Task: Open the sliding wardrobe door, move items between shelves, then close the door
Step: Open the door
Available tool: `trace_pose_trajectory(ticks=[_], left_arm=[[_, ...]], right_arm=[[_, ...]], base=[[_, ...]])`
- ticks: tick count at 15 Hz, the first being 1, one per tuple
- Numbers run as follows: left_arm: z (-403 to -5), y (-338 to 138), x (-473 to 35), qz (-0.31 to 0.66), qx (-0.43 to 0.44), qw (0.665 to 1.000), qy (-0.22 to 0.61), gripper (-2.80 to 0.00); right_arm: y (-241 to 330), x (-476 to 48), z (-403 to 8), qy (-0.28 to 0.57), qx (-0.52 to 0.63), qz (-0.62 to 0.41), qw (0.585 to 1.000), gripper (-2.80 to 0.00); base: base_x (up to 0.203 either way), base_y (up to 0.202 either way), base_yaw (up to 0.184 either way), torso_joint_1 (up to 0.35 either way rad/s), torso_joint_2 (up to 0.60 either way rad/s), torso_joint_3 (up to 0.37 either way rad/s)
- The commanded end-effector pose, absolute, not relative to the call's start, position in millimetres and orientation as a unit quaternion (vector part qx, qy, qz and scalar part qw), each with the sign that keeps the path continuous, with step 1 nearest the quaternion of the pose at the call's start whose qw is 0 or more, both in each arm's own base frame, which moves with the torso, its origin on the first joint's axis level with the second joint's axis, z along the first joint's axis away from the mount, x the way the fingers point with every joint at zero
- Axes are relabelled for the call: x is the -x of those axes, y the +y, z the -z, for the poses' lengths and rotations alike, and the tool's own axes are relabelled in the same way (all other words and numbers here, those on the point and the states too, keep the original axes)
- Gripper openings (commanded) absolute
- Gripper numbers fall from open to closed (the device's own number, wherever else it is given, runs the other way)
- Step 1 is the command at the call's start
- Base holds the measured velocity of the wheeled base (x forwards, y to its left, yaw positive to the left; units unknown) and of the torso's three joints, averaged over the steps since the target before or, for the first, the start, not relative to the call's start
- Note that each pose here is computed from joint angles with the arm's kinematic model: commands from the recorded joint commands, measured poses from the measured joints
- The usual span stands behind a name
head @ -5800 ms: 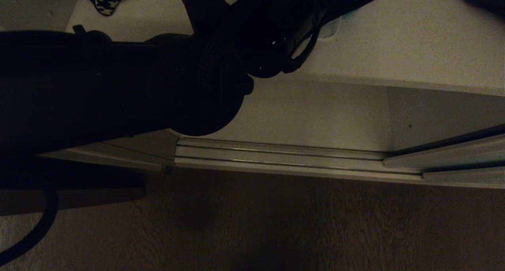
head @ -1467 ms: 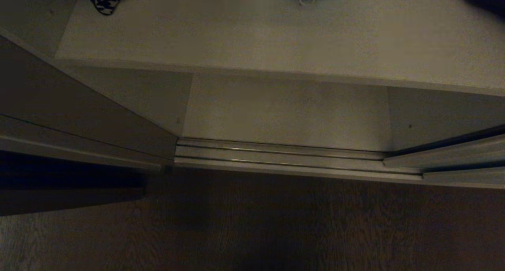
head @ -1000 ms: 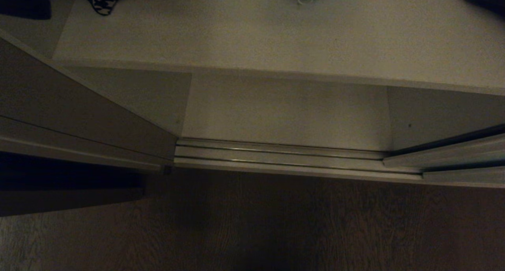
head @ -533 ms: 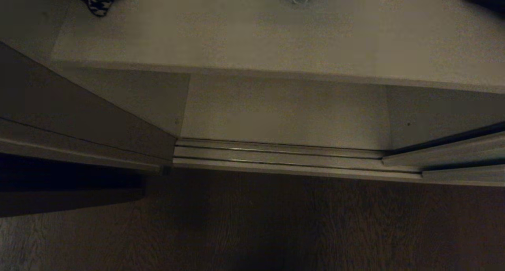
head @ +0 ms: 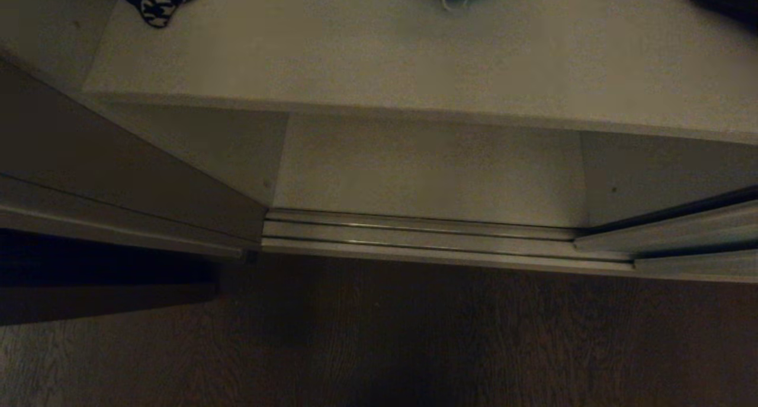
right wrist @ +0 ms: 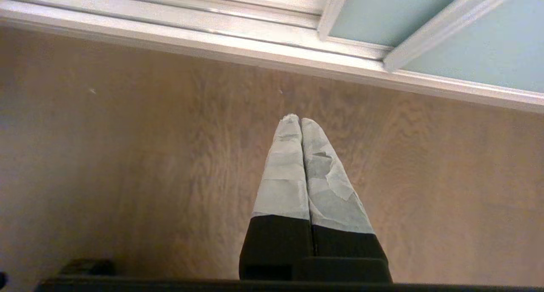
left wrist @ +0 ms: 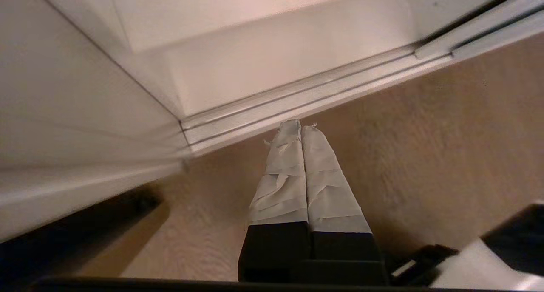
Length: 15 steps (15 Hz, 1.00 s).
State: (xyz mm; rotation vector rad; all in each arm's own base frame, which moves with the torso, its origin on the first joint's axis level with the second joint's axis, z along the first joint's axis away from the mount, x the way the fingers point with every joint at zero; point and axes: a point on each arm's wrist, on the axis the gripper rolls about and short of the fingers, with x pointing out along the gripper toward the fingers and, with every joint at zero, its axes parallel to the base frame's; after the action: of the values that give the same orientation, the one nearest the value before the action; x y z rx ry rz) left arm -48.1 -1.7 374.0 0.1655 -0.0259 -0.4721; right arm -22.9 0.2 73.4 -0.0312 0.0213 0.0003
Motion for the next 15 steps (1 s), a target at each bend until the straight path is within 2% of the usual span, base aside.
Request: trace_pose_trajectory(ticks=[1,8,15], left_arm=[[-370,-3,65,0.238,-0.066,0.969,-0.028,-2.80],[-328,-14,128,0.181,-0.054,0.981,-0.037,-2.80],[-246,-5,123,0.096,-0.049,0.994,0.035,-2.80]], right_arm=[[0,23,-73,0.011,0.016,-0.001,1.000,-2.80],[0,23,-74,0.010,0.016,-0.001,1.000,-2.80],[0,23,-73,0.010,0.016,-0.001,1.000,-2.80]], base=[[0.000,0.000,0.000,0.000,0.00,0.000],[0.000,0.000,0.000,0.000,0.00,0.000],[0.000,0.000,0.000,0.000,0.00,0.000]])
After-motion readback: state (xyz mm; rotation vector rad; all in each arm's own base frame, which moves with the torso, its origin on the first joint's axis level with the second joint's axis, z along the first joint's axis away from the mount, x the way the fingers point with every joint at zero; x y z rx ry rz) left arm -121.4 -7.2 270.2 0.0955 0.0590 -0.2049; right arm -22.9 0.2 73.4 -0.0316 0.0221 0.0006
